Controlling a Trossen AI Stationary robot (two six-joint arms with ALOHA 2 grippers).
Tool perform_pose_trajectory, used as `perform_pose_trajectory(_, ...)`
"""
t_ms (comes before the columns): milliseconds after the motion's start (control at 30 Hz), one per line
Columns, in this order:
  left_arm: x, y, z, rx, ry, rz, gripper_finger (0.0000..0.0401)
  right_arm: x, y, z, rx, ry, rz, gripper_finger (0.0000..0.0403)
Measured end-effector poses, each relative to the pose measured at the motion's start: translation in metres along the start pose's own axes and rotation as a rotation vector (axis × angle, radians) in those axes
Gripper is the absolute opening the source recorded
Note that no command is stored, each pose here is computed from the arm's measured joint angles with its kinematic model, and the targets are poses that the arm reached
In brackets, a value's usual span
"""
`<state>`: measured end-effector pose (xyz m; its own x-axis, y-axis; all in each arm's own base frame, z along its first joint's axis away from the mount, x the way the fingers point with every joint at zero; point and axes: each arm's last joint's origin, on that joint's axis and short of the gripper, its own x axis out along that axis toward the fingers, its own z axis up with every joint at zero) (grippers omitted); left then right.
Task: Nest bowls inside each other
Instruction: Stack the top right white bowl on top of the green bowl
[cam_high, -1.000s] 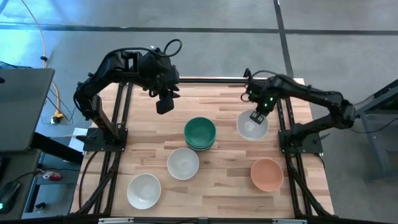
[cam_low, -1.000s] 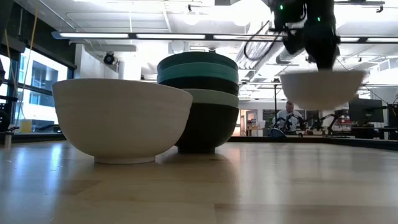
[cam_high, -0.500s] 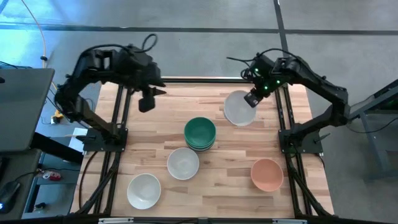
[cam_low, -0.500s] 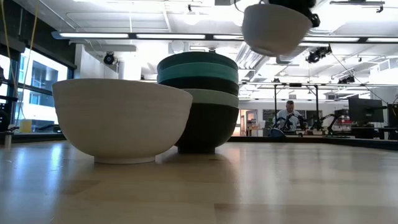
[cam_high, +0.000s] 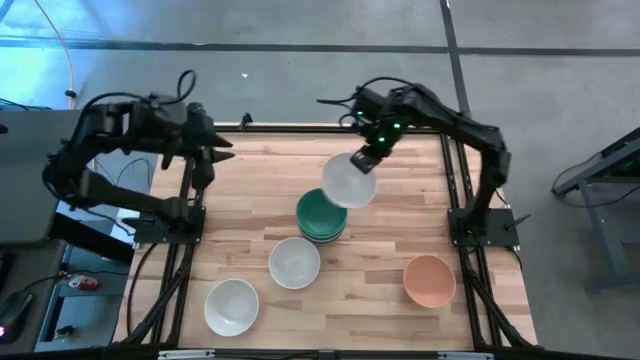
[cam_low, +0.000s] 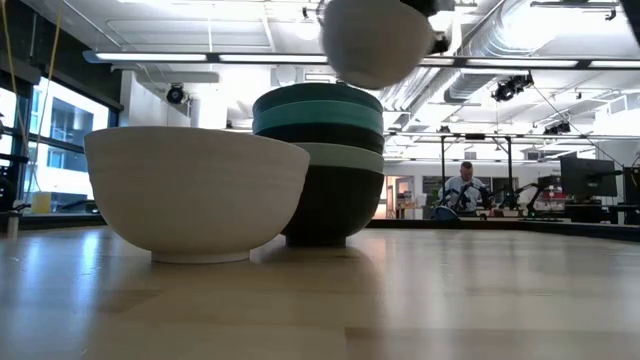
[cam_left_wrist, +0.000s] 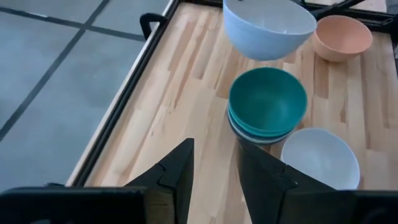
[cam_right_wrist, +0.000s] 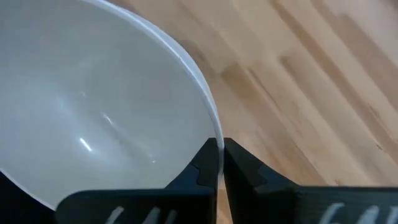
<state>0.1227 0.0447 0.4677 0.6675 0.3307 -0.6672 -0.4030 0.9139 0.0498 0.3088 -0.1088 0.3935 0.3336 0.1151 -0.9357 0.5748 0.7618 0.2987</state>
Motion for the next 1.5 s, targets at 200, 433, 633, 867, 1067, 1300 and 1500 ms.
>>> perform_pose_trajectory(200,-0.006,0.001,-0.033,-0.051,-0.005,0.001,0.011,0.012,0.022,0.024,-0.033,0.005,0.09,0.0)
perform_pose_trajectory(433,-0.017,0.003,-0.057,-0.095,-0.055,0.001,0.011,0.037,0.036,0.036,-0.038,0.058,0.12,0.0)
perform_pose_trajectory(633,-0.029,0.005,-0.07,-0.118,-0.097,0.011,0.011,0.054,0.041,0.037,-0.035,0.107,0.108,0.0)
perform_pose_trajectory(867,-0.034,0.006,-0.082,-0.139,-0.117,0.009,0.011,0.072,0.042,0.042,-0.015,0.145,0.089,0.0)
perform_pose_trajectory(1067,-0.037,0.006,-0.088,-0.149,-0.126,0.007,0.011,0.092,0.045,0.046,-0.01,0.193,0.079,0.0)
perform_pose_trajectory(1300,-0.041,0.006,-0.091,-0.148,-0.143,0.005,0.011,0.109,0.046,0.049,-0.007,0.227,0.066,0.0)
perform_pose_trajectory(1500,-0.044,0.007,-0.094,-0.151,-0.157,0.004,0.011,0.112,0.045,0.05,-0.005,0.234,0.063,0.0)
